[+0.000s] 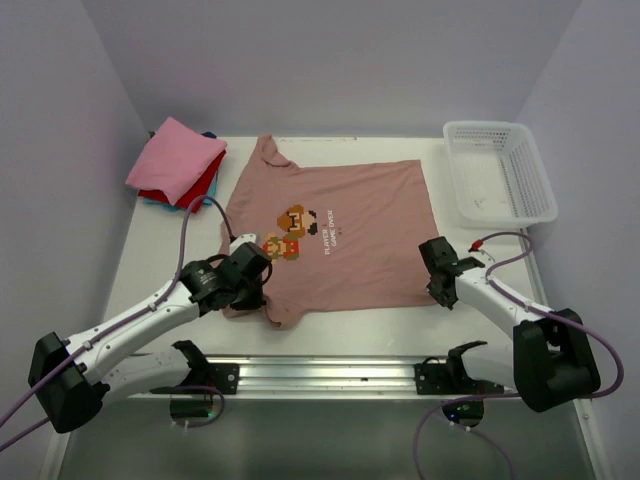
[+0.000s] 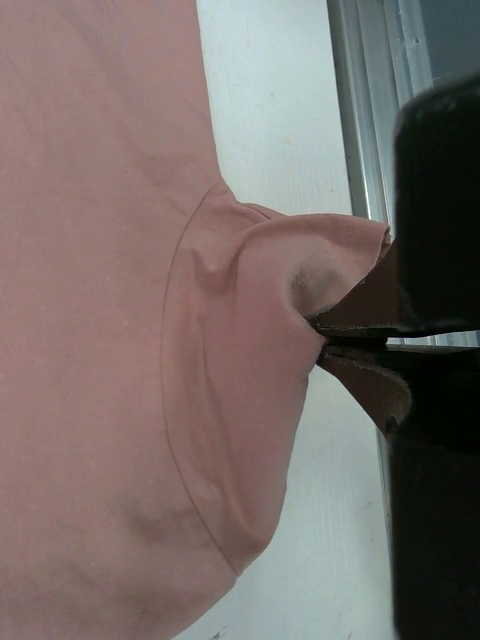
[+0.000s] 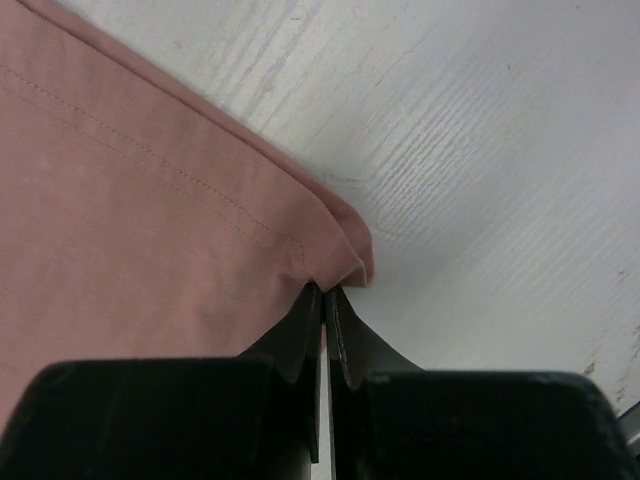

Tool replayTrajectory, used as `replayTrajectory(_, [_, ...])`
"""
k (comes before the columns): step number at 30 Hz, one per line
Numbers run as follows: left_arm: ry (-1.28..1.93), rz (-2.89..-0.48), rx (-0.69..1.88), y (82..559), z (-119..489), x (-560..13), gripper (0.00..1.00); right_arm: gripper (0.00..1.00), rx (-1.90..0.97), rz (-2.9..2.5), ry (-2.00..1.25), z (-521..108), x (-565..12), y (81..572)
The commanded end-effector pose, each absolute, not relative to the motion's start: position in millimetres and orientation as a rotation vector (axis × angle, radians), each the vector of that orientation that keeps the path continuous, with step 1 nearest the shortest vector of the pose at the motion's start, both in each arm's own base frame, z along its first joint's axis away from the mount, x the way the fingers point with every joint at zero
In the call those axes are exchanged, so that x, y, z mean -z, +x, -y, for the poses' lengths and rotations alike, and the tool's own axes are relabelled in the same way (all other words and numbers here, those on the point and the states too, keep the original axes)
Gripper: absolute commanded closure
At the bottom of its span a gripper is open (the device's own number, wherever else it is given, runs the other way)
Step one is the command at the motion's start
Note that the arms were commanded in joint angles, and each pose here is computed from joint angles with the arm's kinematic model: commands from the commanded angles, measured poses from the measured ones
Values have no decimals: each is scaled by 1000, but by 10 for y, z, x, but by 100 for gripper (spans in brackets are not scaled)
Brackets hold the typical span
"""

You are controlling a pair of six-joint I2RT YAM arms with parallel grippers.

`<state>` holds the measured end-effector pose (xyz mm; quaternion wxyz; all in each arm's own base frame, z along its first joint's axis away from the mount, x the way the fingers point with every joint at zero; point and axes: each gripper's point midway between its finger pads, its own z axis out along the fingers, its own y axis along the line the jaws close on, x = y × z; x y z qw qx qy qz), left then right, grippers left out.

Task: Fold and stack the t-shirts
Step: Fold the tshirt

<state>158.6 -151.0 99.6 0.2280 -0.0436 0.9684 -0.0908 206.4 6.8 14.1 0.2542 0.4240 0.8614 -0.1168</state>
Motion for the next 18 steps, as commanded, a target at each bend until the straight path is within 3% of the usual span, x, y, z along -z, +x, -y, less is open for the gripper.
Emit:
replayTrajectory(1, [-136, -2623, 226, 1666, 1447, -985, 100, 100, 279, -2297, 1170, -74, -234, 2142])
replayTrajectory(11, [-104, -2487, 138, 2185, 1423, -1005, 100, 100, 230, -2229, 1065, -58, -635, 2369])
replayTrajectory(18, [-149, -2462, 15, 2605, 1132, -940, 100, 100, 285, -2272, 993, -99, -620, 2663])
